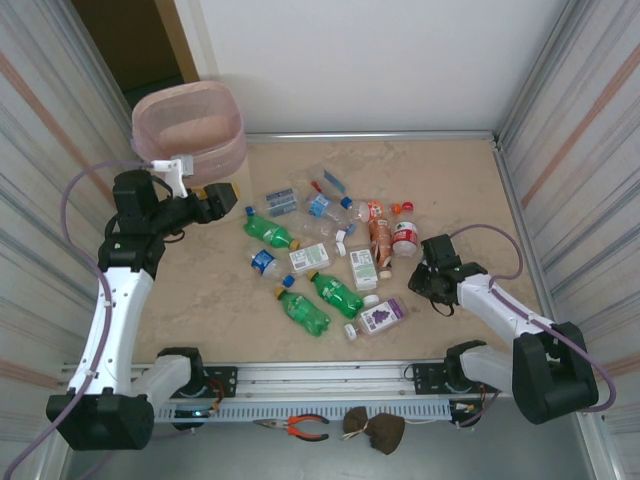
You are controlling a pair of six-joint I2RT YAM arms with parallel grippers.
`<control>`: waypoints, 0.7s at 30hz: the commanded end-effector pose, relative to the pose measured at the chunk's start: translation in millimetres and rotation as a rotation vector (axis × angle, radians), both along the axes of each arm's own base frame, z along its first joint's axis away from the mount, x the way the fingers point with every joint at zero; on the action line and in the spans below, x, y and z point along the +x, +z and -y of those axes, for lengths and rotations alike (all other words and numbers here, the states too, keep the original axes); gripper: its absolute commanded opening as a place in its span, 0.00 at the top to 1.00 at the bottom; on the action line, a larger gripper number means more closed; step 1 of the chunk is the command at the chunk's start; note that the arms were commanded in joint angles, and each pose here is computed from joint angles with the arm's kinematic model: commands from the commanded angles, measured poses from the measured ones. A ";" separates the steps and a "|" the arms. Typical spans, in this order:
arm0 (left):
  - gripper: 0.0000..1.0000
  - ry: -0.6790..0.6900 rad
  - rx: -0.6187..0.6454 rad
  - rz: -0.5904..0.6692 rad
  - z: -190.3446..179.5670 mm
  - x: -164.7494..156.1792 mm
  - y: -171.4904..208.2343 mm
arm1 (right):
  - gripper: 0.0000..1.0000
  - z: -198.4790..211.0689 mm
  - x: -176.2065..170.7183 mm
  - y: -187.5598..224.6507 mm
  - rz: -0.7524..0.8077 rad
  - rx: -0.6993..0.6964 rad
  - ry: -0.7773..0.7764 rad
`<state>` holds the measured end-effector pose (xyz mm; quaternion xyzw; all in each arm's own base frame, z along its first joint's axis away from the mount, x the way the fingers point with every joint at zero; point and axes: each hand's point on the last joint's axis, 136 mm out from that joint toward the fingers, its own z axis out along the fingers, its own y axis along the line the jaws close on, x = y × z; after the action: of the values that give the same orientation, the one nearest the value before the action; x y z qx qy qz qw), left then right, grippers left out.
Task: Put the plastic bottles in the bin
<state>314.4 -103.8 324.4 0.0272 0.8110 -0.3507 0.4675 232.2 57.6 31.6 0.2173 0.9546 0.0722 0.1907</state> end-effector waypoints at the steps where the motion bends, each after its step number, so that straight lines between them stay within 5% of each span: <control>1: 0.15 -0.012 -0.009 0.008 3.2 1.5 3.7 | 0.70 4.4 0.4 3.5 0.013 -0.009 -0.006; 12: 0.17 -0.053 -0.020 0.025 14.9 6.8 14.5 | 0.72 14.7 -0.6 54.9 0.179 -0.013 -0.027; 21: 0.16 -0.212 -0.017 0.226 58.8 -8.2 60.0 | 0.74 -36.1 15.1 195.8 0.765 0.129 0.357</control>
<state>316.4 -144.4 338.9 0.0864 0.7913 -0.3843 0.4676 242.3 72.1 170.5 0.1188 0.8778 0.1956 0.4208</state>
